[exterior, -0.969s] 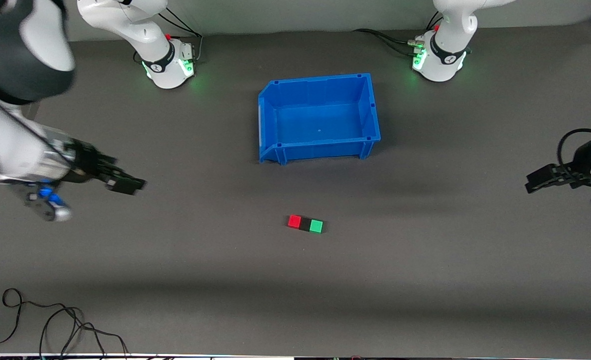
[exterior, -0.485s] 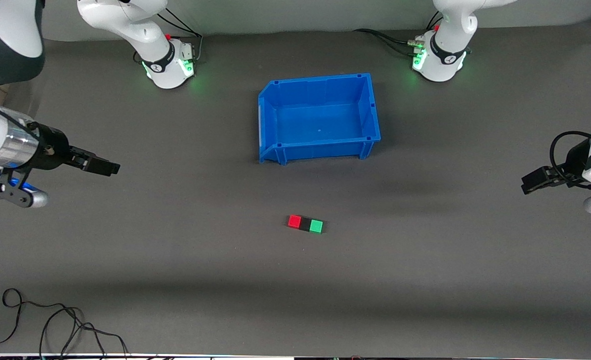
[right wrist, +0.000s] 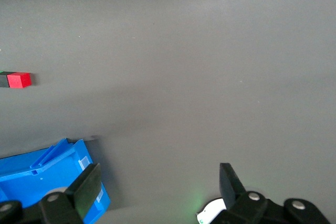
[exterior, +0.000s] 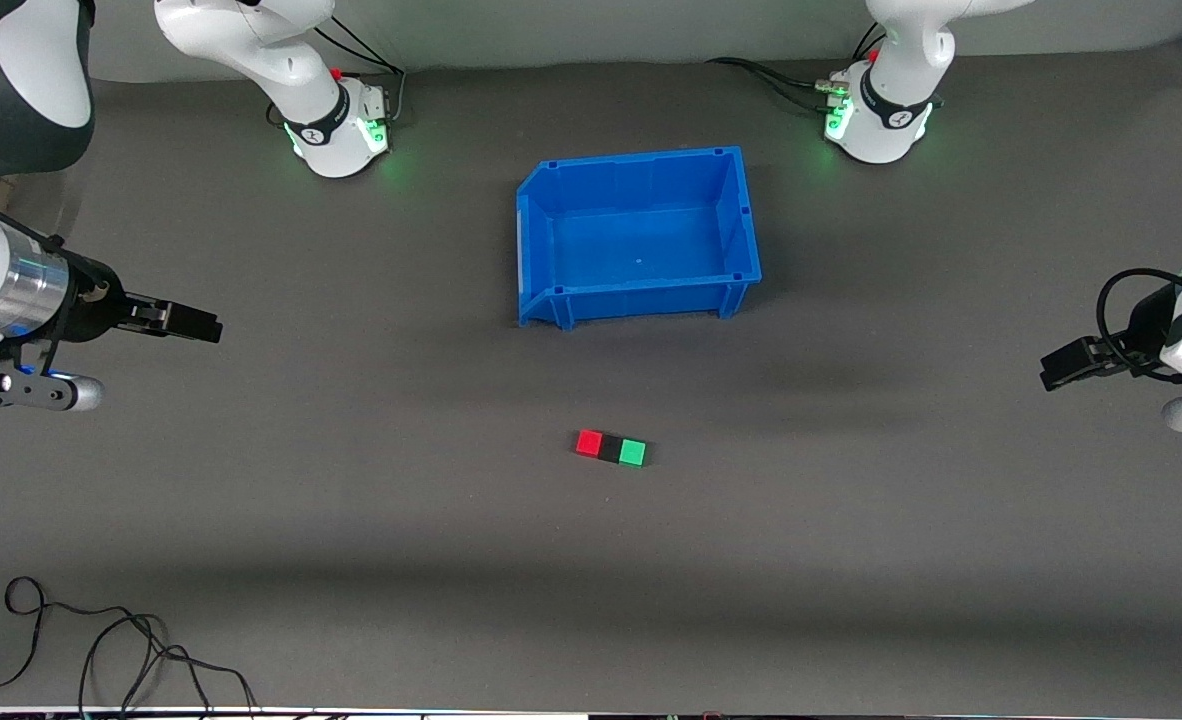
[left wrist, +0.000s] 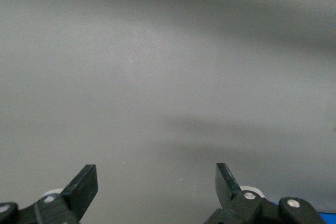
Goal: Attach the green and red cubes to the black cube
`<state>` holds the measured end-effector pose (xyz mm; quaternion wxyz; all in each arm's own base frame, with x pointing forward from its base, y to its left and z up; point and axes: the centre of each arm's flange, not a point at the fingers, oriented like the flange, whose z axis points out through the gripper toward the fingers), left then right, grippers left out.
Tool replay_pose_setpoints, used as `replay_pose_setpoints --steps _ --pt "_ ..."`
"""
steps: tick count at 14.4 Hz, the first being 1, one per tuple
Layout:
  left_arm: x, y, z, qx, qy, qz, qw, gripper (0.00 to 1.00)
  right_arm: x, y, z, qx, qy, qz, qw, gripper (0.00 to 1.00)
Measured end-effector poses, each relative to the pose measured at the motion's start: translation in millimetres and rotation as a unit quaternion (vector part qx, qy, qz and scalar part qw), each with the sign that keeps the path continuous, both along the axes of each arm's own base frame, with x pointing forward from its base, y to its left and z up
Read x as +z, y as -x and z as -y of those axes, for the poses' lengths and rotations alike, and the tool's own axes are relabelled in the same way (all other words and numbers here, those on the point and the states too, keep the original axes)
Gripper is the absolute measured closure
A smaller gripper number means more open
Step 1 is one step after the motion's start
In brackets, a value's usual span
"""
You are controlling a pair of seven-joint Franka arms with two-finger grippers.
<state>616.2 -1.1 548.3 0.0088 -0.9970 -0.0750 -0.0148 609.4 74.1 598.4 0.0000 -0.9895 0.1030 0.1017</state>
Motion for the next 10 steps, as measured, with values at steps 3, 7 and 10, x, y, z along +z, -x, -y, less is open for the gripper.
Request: replay_pose_setpoints --steps 3,7,10 --pt "3 5 2 -0.001 -0.001 -0.01 1.0 0.0 -2 8 23 -0.009 -0.015 0.008 1.0 0.0" --pt "0 5 2 -0.007 -0.001 -0.017 1.0 0.0 -3 27 47 0.031 -0.038 0.036 0.998 0.0" --pt "-1 7 2 -0.016 -0.001 -0.023 1.0 0.0 1 35 74 0.061 -0.05 0.046 0.996 0.0"
